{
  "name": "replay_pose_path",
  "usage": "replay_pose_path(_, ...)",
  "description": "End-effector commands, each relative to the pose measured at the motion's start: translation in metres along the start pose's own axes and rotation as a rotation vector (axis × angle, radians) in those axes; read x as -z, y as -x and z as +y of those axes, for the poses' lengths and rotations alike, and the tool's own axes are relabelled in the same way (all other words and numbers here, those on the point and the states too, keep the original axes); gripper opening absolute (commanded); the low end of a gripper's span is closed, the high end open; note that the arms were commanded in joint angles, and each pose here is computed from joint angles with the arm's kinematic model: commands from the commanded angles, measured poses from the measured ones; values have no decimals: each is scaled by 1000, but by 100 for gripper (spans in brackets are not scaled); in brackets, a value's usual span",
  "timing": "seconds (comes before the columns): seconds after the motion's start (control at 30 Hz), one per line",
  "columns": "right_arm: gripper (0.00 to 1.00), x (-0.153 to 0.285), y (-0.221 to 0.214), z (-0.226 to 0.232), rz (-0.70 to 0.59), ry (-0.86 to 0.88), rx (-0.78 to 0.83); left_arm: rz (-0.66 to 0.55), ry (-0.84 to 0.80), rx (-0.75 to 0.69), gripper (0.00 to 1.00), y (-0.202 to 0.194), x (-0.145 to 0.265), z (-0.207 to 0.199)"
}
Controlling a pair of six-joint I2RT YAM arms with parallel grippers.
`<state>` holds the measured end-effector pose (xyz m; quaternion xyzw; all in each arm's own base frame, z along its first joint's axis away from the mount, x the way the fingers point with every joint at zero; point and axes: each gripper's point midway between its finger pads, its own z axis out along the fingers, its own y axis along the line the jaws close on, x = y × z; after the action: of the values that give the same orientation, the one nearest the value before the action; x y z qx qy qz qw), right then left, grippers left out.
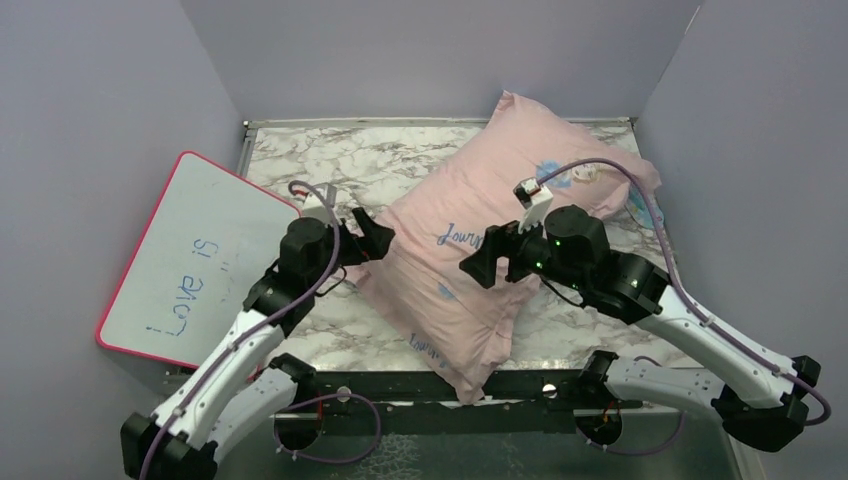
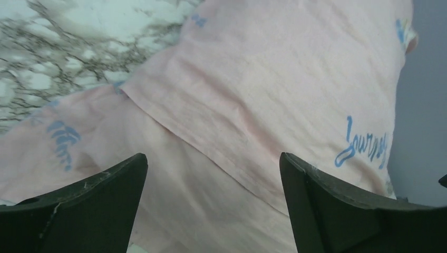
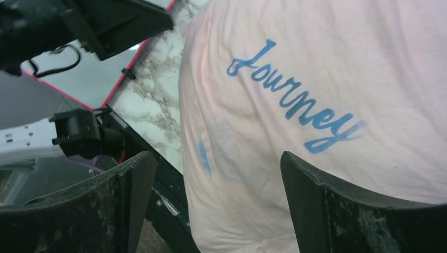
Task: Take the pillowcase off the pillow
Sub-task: Remove the pillow from the pillowcase.
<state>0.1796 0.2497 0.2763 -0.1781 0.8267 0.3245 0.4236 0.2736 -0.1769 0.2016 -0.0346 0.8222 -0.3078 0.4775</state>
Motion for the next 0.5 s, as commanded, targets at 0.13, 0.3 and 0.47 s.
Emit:
replay_pose_path(0.13, 100, 19, 34, 26, -242, 166, -132, -151, 119, 113, 99, 3, 67, 28)
replay_pose_path(0.3, 95, 5, 12, 45, -134, 284, -46, -176, 31, 184, 99, -10, 84, 23)
replay_pose_path(0.47, 78, -33, -24, 46, 134, 243, 20, -202, 4, 210, 99, -12, 94, 22)
